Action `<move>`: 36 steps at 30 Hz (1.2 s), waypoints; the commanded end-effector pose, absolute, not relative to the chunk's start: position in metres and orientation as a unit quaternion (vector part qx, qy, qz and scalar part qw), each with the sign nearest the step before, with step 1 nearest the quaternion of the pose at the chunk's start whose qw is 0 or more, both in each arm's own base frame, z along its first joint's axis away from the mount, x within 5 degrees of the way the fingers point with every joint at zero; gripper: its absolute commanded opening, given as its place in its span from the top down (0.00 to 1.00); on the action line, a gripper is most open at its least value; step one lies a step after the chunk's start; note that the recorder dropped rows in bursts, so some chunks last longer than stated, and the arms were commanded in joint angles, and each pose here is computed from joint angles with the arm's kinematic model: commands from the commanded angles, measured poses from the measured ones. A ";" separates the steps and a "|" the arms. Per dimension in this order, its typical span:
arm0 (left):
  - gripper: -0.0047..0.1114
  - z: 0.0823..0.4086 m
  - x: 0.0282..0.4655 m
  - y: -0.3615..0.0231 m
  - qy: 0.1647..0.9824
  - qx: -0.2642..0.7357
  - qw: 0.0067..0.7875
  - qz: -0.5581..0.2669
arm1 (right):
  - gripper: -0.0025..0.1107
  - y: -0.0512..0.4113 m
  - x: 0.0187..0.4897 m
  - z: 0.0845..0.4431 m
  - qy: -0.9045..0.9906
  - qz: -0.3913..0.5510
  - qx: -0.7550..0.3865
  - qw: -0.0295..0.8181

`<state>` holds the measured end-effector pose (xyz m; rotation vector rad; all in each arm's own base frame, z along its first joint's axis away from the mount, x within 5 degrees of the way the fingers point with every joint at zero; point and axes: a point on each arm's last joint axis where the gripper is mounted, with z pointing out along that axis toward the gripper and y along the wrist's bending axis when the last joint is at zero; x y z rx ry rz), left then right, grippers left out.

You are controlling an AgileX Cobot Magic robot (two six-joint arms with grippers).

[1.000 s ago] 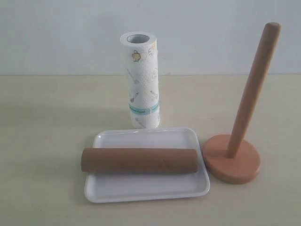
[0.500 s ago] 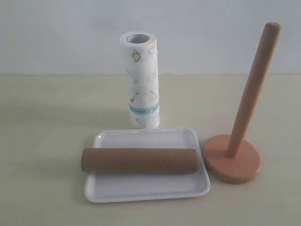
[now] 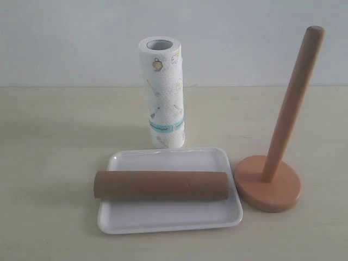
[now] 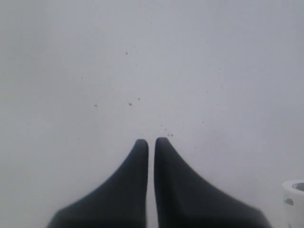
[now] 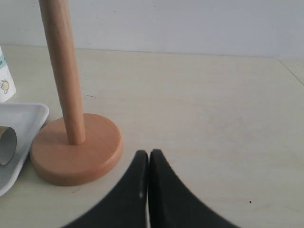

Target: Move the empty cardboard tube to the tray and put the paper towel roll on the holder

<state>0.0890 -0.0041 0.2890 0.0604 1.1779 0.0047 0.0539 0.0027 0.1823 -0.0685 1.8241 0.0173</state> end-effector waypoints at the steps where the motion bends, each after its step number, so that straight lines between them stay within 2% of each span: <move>1: 0.92 0.295 0.088 -0.004 0.535 0.027 0.845 -0.002 | 0.98 0.003 0.054 0.183 0.788 0.007 -0.032 0.615; 10: 0.92 0.291 0.090 -0.004 0.556 0.023 0.831 -0.005 | 0.98 0.003 0.054 0.183 0.788 0.006 -0.033 0.615; 13: 0.92 0.281 0.100 -0.006 0.598 -0.007 0.799 -0.065 | 0.98 0.003 0.054 0.183 0.788 0.006 -0.032 0.615; 16: 0.92 0.266 0.121 -0.028 0.634 0.147 0.756 -0.062 | 0.98 0.003 0.054 0.183 0.788 0.006 -0.032 0.615; 17: 0.92 0.261 0.129 -0.040 0.632 0.209 0.740 -0.100 | 0.98 0.003 0.054 0.183 0.788 0.006 -0.032 0.615; 19: 0.92 0.253 0.147 -0.053 0.635 0.270 0.708 -0.149 | 0.98 0.003 0.054 0.183 0.788 0.006 -0.032 0.615; 25: 0.92 0.226 0.198 -0.064 0.680 0.248 0.633 -0.273 | 0.98 0.003 0.054 0.183 0.788 0.006 -0.032 0.615; 29: 0.92 0.209 0.226 -0.071 0.688 0.281 0.594 -0.308 | 0.98 0.003 0.054 0.183 0.788 0.006 -0.032 0.615; 30: 0.90 0.206 0.230 -0.071 0.689 0.279 0.591 -0.314 | 0.98 0.003 0.054 0.183 0.788 0.006 -0.032 0.615; 32: 0.76 0.204 0.242 -0.073 0.679 0.277 0.593 -0.333 | 0.98 0.003 0.054 0.183 0.788 0.006 -0.032 0.615; 34: 0.45 0.200 0.261 -0.074 0.683 0.261 0.586 -0.349 | 0.98 0.003 0.054 0.183 0.788 0.006 -0.032 0.615; 36: 0.33 0.194 0.275 -0.074 0.690 0.249 0.578 -0.358 | 0.98 0.003 0.054 0.183 0.788 0.006 -0.032 0.615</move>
